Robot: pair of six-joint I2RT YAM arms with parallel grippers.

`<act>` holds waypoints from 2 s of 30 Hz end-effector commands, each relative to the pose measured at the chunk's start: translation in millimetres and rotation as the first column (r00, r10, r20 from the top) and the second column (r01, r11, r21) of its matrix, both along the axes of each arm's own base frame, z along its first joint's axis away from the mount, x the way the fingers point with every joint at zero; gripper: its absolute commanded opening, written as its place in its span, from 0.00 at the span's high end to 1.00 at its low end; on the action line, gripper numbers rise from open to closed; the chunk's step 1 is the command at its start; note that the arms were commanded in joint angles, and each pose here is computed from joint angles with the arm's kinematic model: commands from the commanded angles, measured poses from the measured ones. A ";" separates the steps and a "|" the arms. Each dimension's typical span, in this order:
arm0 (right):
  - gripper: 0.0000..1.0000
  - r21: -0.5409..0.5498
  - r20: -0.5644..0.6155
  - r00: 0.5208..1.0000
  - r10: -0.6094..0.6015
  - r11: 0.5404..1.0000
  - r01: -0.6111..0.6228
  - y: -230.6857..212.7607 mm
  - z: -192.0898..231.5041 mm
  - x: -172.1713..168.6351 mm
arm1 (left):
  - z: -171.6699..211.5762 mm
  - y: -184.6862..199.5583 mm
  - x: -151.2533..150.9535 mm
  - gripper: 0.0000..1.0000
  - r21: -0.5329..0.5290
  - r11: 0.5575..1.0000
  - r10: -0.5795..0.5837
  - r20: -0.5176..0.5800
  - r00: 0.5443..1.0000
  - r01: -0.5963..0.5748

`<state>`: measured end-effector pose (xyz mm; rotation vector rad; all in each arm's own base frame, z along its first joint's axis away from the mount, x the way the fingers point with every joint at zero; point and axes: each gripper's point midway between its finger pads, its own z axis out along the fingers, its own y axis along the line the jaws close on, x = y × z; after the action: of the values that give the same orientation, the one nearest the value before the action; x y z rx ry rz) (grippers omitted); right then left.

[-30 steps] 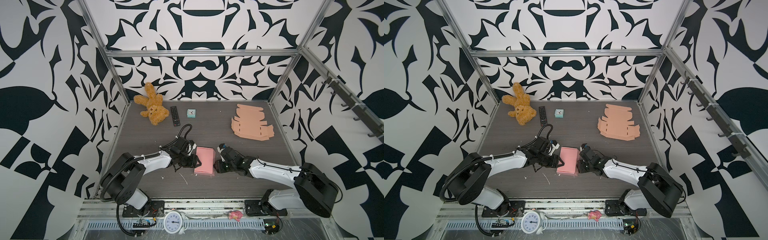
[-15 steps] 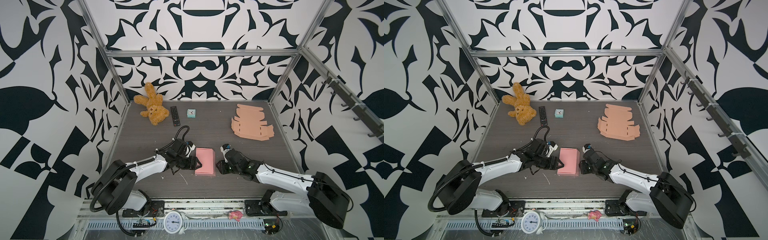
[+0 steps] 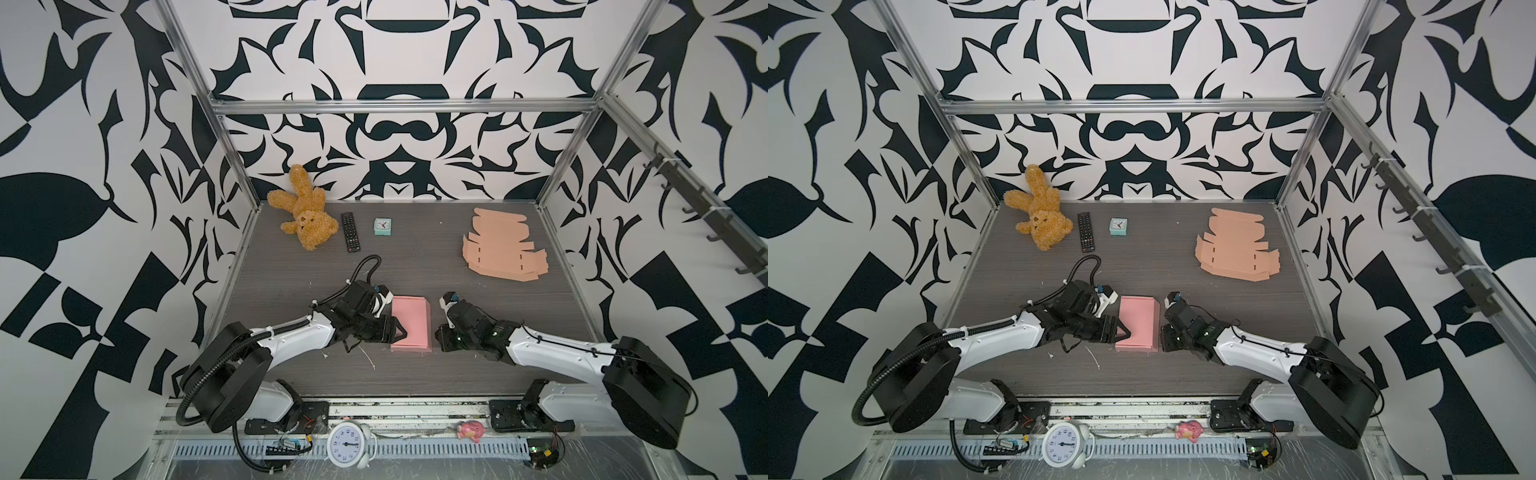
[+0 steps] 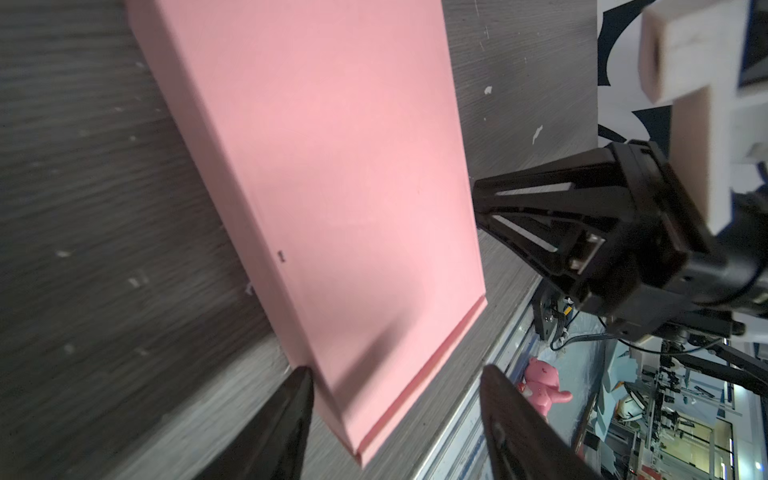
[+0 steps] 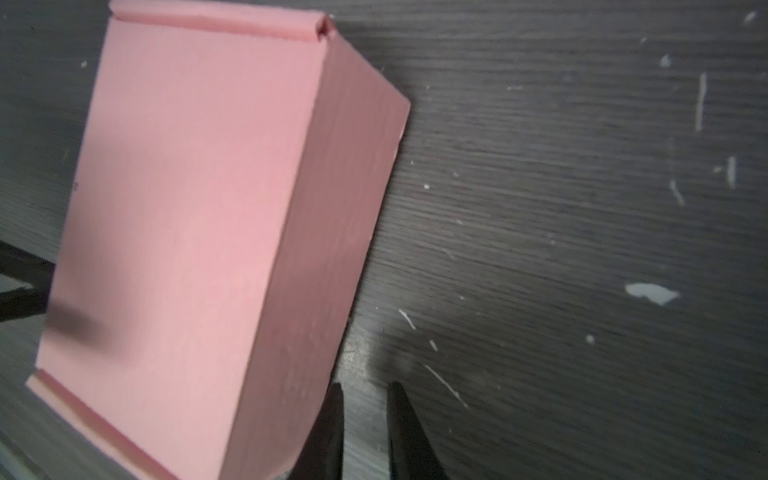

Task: Fold the paper box

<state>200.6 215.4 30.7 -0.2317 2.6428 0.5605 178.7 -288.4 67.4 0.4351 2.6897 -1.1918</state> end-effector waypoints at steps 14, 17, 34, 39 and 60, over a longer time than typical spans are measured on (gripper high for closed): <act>0.82 0.054 0.009 0.999 0.043 0.998 -0.044 27.7 5.6 -2.0 | -13.3 -19.8 -12.4 0.37 -0.013 1.000 -0.025 -0.040 0.999 0.025; 0.82 0.079 0.014 0.998 0.055 0.995 -0.056 35.2 9.8 -2.7 | -11.3 -22.3 -13.4 0.38 -0.022 0.999 -0.028 -0.039 0.999 0.027; 0.82 0.264 0.019 0.996 0.083 0.961 -0.085 71.0 33.4 -10.9 | -1.0 -27.7 -17.1 0.40 -0.056 0.998 -0.030 -0.035 0.999 0.028; 0.82 0.229 0.010 0.997 0.077 0.970 -0.077 65.1 24.6 -12.1 | -5.5 -23.5 -19.1 0.40 -0.044 0.999 -0.024 -0.040 0.999 0.022; 0.80 0.118 0.053 0.997 -0.057 0.992 0.051 4.5 18.3 11.1 | -2.8 12.3 -0.9 0.21 -0.010 0.999 0.032 -0.017 0.999 -0.032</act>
<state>200.9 217.0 36.8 -0.1203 2.5856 0.6590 170.6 -279.0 53.0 0.3591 2.7201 -1.1942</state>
